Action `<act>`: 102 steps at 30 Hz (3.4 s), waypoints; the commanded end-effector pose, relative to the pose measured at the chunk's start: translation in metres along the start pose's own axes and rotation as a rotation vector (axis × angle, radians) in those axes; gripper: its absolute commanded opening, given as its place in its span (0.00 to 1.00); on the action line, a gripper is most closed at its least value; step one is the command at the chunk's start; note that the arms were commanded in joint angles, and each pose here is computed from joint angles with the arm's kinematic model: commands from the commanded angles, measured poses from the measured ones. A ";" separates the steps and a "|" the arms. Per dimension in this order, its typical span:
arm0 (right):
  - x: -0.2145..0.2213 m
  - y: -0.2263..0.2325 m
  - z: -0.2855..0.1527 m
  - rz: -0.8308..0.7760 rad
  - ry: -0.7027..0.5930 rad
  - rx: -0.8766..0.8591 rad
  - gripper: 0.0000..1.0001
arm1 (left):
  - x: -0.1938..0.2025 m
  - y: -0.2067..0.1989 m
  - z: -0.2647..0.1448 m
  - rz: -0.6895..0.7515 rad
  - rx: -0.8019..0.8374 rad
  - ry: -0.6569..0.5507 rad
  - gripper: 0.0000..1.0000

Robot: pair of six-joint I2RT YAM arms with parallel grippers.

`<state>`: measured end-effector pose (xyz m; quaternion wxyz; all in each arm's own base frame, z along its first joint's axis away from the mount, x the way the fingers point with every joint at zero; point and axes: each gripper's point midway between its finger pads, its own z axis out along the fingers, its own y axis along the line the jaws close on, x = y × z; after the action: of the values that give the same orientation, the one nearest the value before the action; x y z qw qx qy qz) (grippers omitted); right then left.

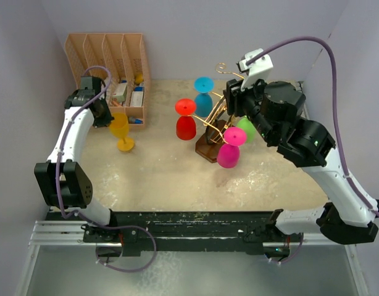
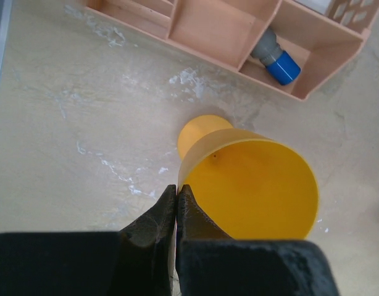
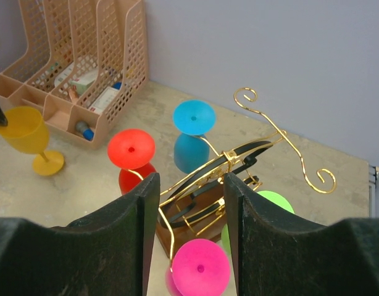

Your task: Take the wine glass off the wine glass rack

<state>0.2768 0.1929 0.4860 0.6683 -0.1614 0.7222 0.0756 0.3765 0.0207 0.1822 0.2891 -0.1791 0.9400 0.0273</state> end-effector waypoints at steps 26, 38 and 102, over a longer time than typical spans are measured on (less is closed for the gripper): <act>0.000 -0.011 -0.008 0.048 -0.059 0.019 0.46 | -0.034 0.029 0.027 -0.125 -0.068 -0.127 0.49; 0.006 -0.006 -0.006 0.052 -0.052 -0.001 0.46 | -0.046 0.034 -0.041 -0.162 -0.037 -0.258 0.85; 0.184 -0.115 0.053 1.058 0.185 -0.190 0.38 | 0.095 -0.046 -0.180 0.029 0.802 -0.523 0.66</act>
<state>0.3543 0.0727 0.3008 0.4471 0.1862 0.7612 0.4312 0.2209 -0.0787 0.2708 0.5433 -0.0400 0.7886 -0.2852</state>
